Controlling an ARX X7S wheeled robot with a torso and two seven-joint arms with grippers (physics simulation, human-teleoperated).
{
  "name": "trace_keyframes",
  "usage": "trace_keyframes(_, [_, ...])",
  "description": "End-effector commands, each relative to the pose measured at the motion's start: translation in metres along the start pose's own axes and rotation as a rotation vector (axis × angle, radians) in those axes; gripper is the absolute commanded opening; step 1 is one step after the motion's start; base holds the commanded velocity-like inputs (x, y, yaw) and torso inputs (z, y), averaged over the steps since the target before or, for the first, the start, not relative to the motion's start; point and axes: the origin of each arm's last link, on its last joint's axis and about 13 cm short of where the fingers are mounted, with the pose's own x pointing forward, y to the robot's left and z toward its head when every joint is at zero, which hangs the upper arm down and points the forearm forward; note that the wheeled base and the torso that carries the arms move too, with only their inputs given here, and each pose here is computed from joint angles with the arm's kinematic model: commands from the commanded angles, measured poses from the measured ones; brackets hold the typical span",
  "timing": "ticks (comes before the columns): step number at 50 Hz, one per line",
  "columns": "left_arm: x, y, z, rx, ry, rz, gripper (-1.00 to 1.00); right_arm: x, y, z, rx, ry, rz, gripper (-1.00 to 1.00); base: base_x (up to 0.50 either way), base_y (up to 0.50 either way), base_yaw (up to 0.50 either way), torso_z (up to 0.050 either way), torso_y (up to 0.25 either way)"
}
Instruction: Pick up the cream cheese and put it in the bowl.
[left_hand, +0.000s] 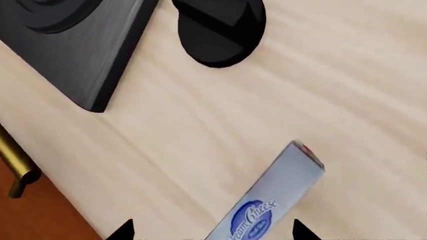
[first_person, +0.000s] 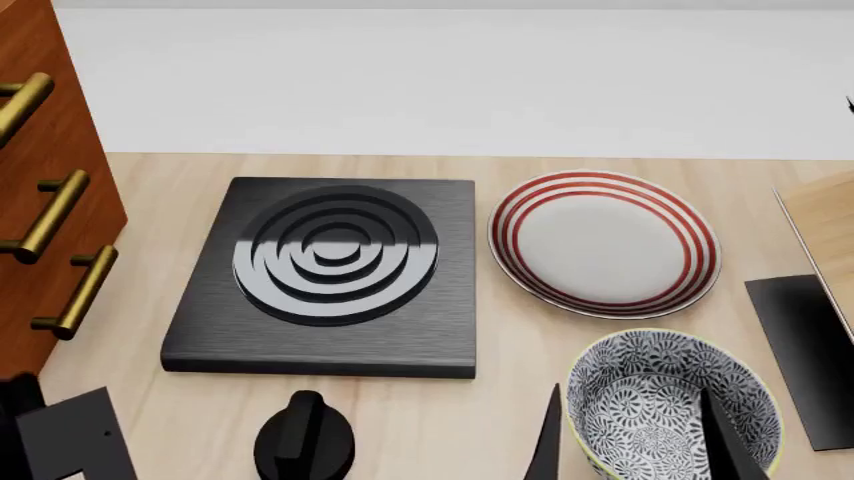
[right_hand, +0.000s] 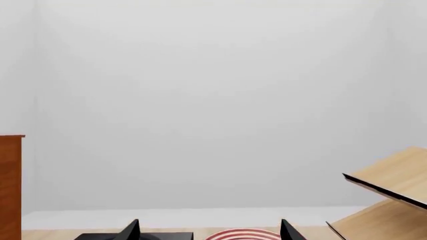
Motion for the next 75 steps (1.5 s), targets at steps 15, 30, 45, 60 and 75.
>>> trace_keyframes(15, [0.009, -0.010, -0.005, 0.022, 0.068, -0.035, 1.00, -0.002, 0.001, 0.004, 0.003, -0.015, 0.002, 1.00, 0.00, 0.00, 0.00, 0.000, 0.000])
trace_keyframes(30, [0.017, -0.013, -0.010, 0.023, 0.105, -0.036, 1.00, -0.003, 0.000, 0.005, 0.011, -0.016, 0.012, 1.00, 0.00, 0.00, 0.00, 0.000, 0.000])
trace_keyframes(45, [0.021, -0.012, -0.011, 0.015, 0.134, -0.015, 1.00, -0.003, 0.000, 0.005, 0.017, -0.016, 0.018, 1.00, 0.00, 0.00, 0.00, 0.000, 0.000])
trace_keyframes(60, [0.031, -0.010, -0.016, 0.011, 0.145, -0.020, 1.00, -0.003, 0.001, 0.007, 0.008, -0.022, 0.020, 1.00, 0.00, 0.00, 0.00, 0.000, 0.000])
trace_keyframes(75, [0.042, -0.009, -0.020, 0.004, 0.161, -0.029, 1.00, -0.003, 0.002, 0.005, 0.009, -0.018, 0.023, 1.00, 0.00, 0.00, 0.00, 0.000, 0.000])
